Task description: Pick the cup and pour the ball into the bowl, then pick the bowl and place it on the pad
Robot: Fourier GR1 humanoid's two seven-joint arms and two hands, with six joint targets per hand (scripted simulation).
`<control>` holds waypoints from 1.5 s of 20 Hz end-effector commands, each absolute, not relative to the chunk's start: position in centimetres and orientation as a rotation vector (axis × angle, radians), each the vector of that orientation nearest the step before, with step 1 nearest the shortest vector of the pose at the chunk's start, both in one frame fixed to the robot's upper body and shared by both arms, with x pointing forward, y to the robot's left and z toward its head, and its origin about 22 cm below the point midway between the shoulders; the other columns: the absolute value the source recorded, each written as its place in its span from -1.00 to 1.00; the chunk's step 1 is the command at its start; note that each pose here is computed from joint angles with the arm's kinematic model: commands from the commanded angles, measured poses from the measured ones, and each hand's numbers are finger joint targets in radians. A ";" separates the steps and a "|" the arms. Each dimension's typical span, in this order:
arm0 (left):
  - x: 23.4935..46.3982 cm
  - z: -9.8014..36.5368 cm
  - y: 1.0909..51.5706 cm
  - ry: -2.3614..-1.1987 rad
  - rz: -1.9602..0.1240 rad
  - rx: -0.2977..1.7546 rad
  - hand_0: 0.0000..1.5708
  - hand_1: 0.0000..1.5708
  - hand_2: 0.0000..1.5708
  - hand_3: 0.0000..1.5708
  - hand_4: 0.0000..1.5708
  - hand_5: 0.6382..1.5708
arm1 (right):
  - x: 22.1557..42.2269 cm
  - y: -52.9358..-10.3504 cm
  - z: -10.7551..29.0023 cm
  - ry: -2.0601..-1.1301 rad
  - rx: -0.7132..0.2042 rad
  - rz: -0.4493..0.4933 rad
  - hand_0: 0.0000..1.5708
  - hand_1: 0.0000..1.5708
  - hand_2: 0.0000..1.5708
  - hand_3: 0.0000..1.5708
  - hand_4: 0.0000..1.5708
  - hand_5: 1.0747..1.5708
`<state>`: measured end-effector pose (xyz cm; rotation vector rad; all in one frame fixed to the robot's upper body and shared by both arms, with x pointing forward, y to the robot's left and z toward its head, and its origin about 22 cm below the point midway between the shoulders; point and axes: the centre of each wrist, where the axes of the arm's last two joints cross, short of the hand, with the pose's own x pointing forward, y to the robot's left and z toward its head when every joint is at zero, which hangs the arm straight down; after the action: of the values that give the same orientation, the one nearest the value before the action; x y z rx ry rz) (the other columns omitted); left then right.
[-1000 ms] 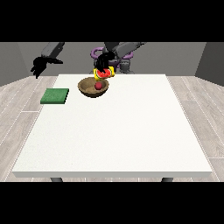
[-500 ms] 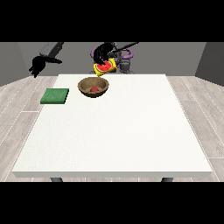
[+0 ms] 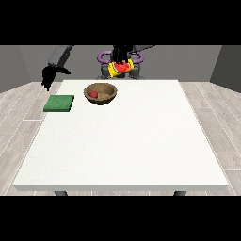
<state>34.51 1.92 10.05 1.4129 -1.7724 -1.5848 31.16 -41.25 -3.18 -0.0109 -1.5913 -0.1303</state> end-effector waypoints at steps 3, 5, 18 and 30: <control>37.1 11.5 10.5 -1.833 -1.061 1.235 -0.65 -0.65 1.00 1.00 0.28 1.00 | 30.0 -41.3 -4.2 -1.561 -0.048 -0.173 -1.00 -1.00 -1.00 -1.00 -0.40 0.95; 37.4 10.5 11.8 -1.805 -0.982 1.091 -0.37 -0.37 1.00 0.98 0.12 0.99 | 31.9 -40.3 -2.7 -1.612 -0.044 -0.173 -1.00 -1.00 -1.00 -1.00 -0.40 0.95; 37.5 6.5 17.0 -1.956 -0.247 0.407 -1.00 -1.00 -1.00 -1.00 -0.49 0.95 | 34.6 -32.1 -2.9 -1.679 0.129 -0.114 -1.00 -1.00 -1.00 -1.00 -0.46 0.98; 37.8 5.0 17.0 -1.860 -0.295 0.275 -1.00 -1.00 -1.00 -1.00 -1.00 0.92 | 33.3 -29.8 -5.9 -1.527 0.103 -0.105 -1.00 -1.00 -1.00 -1.00 -0.90 0.89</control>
<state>37.54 18.73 3.48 0.3191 -1.8490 -0.2623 33.00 -29.20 -5.64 0.1232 -1.5432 -0.0615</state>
